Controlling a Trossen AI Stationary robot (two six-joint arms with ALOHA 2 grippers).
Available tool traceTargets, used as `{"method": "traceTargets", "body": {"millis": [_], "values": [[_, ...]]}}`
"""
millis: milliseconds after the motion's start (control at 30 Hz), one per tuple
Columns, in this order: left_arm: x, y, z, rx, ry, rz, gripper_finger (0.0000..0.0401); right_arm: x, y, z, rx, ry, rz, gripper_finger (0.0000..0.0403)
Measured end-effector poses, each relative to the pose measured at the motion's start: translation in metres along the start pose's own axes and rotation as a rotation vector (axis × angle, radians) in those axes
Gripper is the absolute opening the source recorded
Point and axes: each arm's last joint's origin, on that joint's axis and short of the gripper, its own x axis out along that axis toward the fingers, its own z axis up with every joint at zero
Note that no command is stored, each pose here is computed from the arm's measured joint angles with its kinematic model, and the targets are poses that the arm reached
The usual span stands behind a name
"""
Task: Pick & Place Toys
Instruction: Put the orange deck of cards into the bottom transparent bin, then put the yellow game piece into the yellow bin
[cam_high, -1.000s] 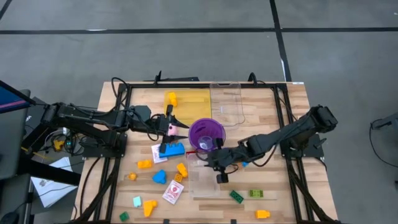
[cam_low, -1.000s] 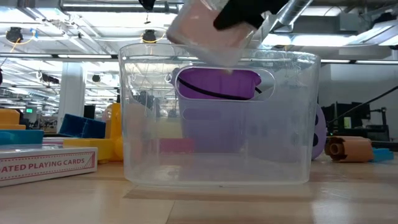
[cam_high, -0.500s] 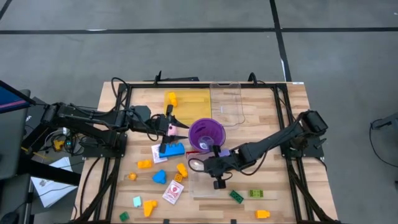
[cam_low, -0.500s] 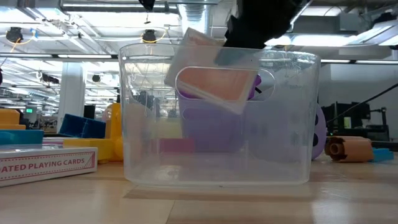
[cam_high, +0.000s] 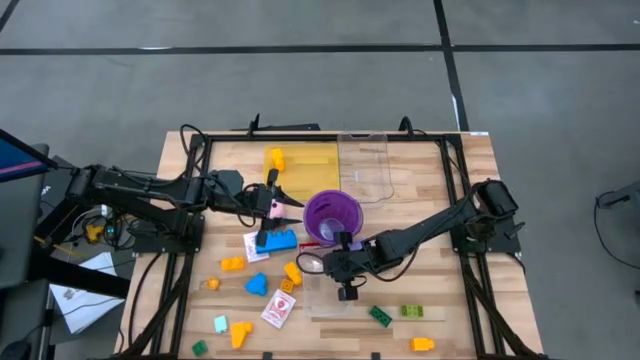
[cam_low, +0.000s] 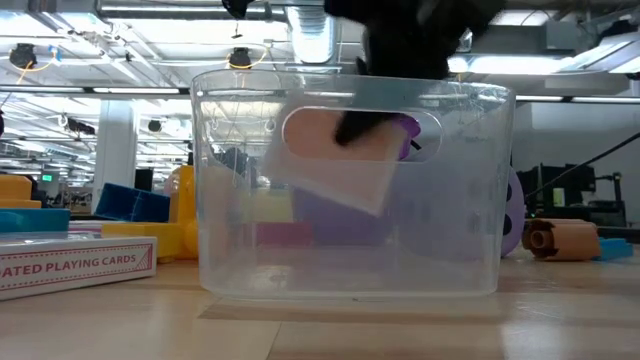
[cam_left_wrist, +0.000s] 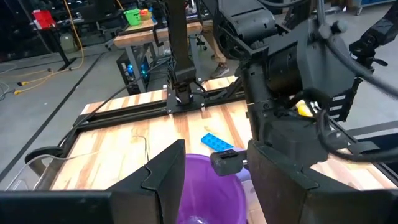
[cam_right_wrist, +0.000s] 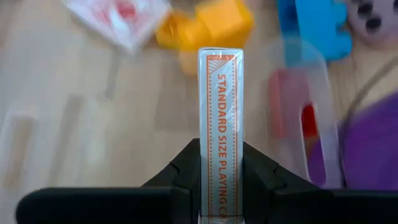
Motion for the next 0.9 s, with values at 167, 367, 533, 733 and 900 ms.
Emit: {"method": "traceTargets", "body": {"millis": [167,367,533,733,900], "values": [[-0.0001,0.0001,0.0002,0.000,-0.002,0.000,0.0167,0.0032,0.0013,0.0009,0.001,-0.006,0.001,0.0066],[-0.0001,0.0000,0.0002,0.000,-0.002,0.000,0.0167,0.0039,-0.0010,0.0010,0.004,-0.003,-0.003,0.0066],[0.0000,0.0000,0.0001,0.000,-0.001,0.000,0.0167,0.0040,-0.0014,0.0009,-0.008,-0.001,-0.004,0.0071],[0.0000,0.0000,0.0000,0.000,0.000,0.000,0.0167,0.0040,-0.0014,0.0011,-0.021,-0.003,-0.003,0.0102],[-0.0001,0.0000,0.0000,0.000,0.000,0.000,0.0167,0.0039,-0.0012,0.0012,-0.026,-0.005,-0.003,0.0119]]}}
